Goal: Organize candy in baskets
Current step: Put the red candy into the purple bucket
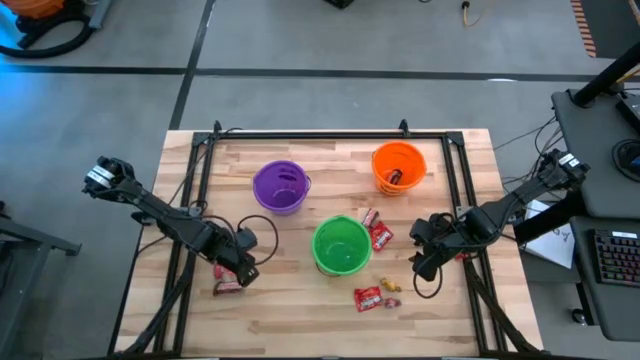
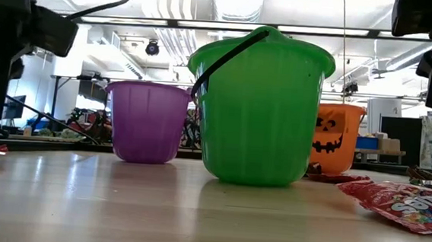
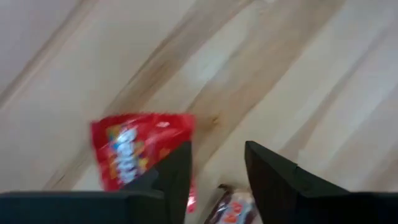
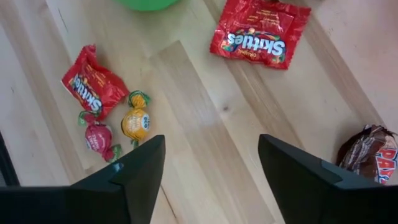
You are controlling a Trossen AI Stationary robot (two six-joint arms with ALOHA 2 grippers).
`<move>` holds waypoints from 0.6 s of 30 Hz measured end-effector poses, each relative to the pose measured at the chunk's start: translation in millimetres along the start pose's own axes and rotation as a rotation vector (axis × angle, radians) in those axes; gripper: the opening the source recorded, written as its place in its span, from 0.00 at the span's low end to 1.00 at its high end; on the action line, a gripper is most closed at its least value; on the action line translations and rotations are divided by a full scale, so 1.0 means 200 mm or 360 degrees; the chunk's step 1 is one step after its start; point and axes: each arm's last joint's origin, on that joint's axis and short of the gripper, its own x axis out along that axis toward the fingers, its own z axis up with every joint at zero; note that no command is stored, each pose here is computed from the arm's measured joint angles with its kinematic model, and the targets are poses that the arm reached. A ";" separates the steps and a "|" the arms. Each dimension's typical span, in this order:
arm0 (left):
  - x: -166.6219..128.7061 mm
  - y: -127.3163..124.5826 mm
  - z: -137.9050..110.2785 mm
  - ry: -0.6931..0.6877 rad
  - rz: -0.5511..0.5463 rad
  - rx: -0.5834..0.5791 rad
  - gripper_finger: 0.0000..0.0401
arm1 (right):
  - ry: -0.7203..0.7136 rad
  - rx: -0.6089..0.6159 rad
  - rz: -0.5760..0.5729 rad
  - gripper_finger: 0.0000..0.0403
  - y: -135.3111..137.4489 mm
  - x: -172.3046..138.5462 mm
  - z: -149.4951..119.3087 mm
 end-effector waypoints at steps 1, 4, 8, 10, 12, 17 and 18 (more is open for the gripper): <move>0.00 0.01 0.00 0.0008 0.0026 -0.0021 0.38 | 0.0000 0.0001 0.0000 0.64 0.00 0.00 0.00; 0.00 0.03 -0.01 0.0023 0.0098 -0.0072 0.48 | 0.0000 0.0003 0.0000 0.66 0.00 0.00 0.00; 0.02 0.05 -0.01 -0.0001 0.0238 -0.0119 0.59 | -0.0002 0.0029 -0.0001 0.66 0.00 0.00 0.00; 0.05 0.05 -0.01 0.0004 0.0275 -0.0117 0.62 | -0.0005 0.0039 -0.0003 0.66 0.00 0.00 0.00; 0.08 0.04 -0.01 0.0015 0.0316 -0.0104 0.62 | -0.0005 0.0045 -0.0003 0.66 0.00 0.00 0.00; 0.16 0.03 -0.02 0.0065 0.0439 -0.0081 0.59 | -0.0006 0.0047 -0.0004 0.66 0.00 0.00 0.00; 0.17 0.03 -0.02 0.0071 0.0458 -0.0078 0.58 | -0.0006 0.0047 -0.0004 0.66 0.00 0.00 0.00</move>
